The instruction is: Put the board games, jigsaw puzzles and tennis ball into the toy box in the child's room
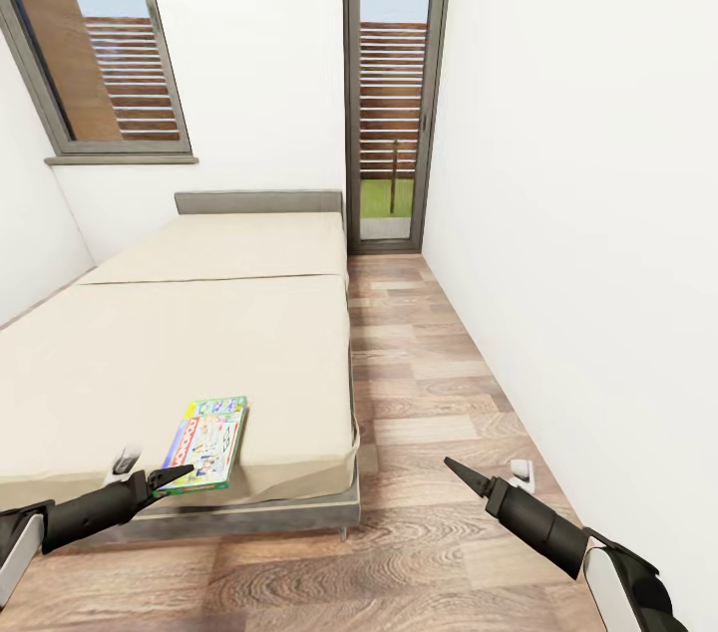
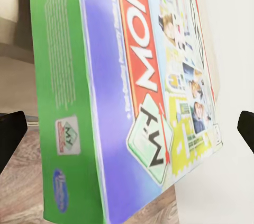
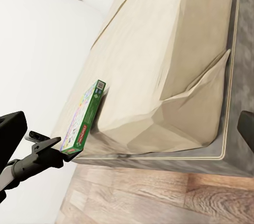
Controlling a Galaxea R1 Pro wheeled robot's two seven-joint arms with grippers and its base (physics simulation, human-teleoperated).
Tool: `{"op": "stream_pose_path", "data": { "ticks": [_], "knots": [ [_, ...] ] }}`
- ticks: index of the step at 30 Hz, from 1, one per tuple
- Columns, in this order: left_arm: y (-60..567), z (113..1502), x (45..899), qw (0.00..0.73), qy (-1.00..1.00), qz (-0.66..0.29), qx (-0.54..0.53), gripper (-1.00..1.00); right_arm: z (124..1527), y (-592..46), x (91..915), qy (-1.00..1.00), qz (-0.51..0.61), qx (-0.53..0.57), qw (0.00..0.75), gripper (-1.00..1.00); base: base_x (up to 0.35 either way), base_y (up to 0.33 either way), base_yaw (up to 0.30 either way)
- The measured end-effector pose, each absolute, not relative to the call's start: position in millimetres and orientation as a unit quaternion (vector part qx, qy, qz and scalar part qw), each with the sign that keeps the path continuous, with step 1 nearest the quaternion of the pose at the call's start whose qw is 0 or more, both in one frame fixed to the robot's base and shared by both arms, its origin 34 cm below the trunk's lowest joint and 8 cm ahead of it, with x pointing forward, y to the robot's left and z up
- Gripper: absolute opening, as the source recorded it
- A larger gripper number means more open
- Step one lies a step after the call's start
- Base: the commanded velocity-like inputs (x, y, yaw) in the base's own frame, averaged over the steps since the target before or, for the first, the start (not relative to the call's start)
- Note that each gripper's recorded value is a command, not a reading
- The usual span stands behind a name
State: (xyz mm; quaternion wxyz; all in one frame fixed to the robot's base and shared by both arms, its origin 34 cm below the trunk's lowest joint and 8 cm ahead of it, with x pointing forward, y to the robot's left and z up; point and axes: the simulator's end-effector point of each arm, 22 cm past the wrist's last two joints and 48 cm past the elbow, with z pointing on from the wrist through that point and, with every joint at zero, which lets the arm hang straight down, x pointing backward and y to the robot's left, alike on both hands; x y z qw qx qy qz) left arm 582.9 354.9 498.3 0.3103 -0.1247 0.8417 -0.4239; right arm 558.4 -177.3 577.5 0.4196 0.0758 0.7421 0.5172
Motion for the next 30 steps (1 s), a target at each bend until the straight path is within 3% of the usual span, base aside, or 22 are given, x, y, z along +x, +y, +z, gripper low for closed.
{"op": "stream_pose_path", "data": {
  "ticks": [5,6,30],
  "knots": [
    [355.2,498.9,583.2,0.311,0.841,-0.425,-0.125,1.00,577.5,-177.3,558.4,0.742,0.517,0.076,0.420,1.00,0.000,0.000,0.000],
    [355.0,498.9,583.2,0.311,0.841,-0.425,-0.125,-1.00,577.5,-177.3,558.4,0.742,0.517,0.076,0.420,1.00,0.000,0.000,0.000],
    [349.4,545.9,591.5,0.314,0.829,-0.447,-0.120,-1.00,615.2,-177.4,567.3,0.742,0.517,0.076,0.420,1.00,0.000,0.000,0.000]
  ]
}}
